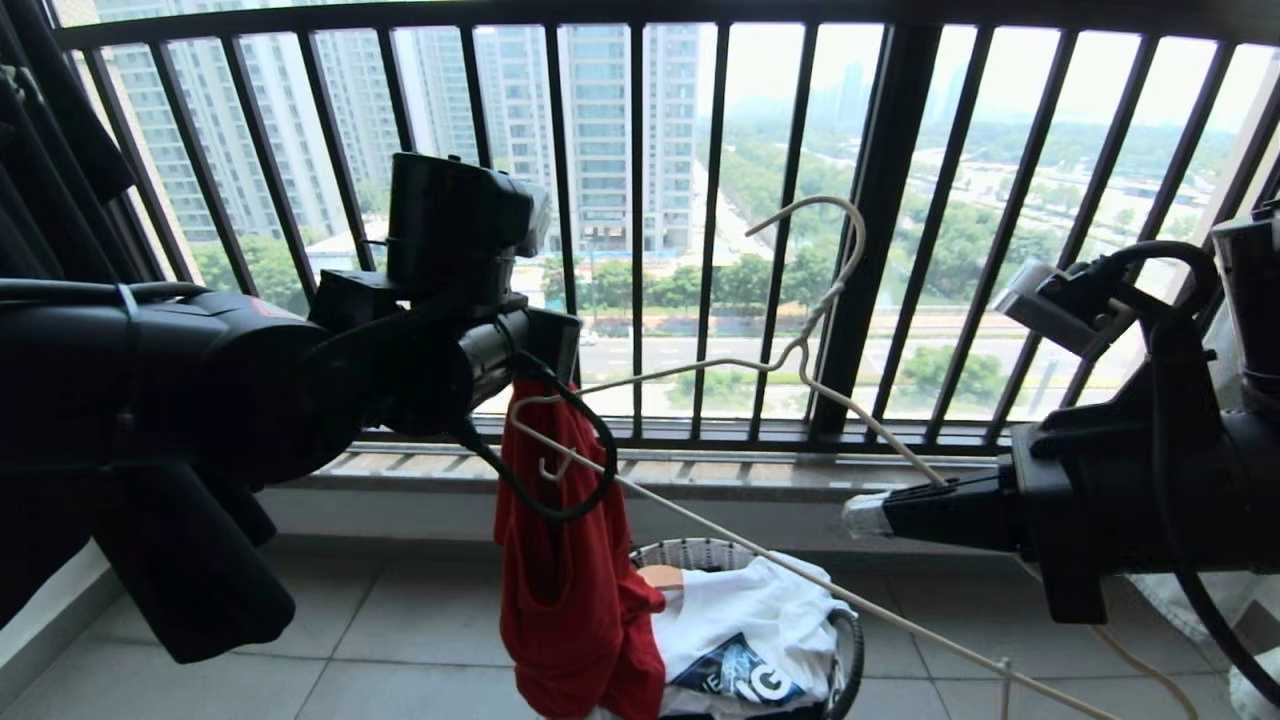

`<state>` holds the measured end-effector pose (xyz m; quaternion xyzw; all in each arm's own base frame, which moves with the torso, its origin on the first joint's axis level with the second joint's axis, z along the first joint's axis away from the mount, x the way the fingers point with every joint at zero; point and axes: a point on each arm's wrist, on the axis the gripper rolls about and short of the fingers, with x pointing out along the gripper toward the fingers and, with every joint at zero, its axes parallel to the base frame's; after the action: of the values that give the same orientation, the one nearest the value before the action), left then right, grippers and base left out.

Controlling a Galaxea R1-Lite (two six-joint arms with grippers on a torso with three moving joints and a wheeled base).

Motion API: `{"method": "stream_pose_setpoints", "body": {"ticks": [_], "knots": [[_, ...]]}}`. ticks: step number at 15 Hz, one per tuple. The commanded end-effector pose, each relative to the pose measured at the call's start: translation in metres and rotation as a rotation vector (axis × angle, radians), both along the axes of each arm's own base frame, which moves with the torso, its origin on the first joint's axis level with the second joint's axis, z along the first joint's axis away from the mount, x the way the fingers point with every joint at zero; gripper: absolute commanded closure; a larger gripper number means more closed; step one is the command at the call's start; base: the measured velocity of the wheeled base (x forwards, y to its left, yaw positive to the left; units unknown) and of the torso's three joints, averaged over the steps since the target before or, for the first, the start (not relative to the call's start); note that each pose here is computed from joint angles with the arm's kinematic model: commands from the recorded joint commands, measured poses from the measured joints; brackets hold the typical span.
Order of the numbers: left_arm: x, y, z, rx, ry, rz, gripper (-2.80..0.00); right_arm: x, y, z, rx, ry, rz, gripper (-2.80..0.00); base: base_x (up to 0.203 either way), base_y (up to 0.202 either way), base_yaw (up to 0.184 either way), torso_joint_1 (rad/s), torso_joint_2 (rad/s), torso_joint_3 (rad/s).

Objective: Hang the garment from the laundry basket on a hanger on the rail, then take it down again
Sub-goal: Hang the clothes on the clothes rack

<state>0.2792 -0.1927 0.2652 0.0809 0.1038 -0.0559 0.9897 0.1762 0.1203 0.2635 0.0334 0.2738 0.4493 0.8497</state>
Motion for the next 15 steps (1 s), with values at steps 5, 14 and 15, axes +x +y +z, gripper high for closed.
{"method": "stream_pose_setpoints", "body": {"ticks": [5,14,15], "knots": [[-0.009,0.002,0.007,-0.001,-0.016,-0.005,0.00,0.012,0.002,-0.002,0.003,0.007,-0.067,0.00,0.000,0.000,0.000,0.000,0.00,0.000],[0.000,0.012,0.009,0.002,-0.024,0.035,0.00,0.017,-0.010,0.001,-0.015,-0.023,-0.114,0.00,0.000,0.000,0.000,0.000,0.00,0.000],[-0.002,0.013,0.010,0.001,-0.025,0.032,0.00,0.018,-0.010,0.001,-0.012,-0.025,-0.115,0.00,0.000,0.000,0.000,0.000,0.00,0.000]]}}
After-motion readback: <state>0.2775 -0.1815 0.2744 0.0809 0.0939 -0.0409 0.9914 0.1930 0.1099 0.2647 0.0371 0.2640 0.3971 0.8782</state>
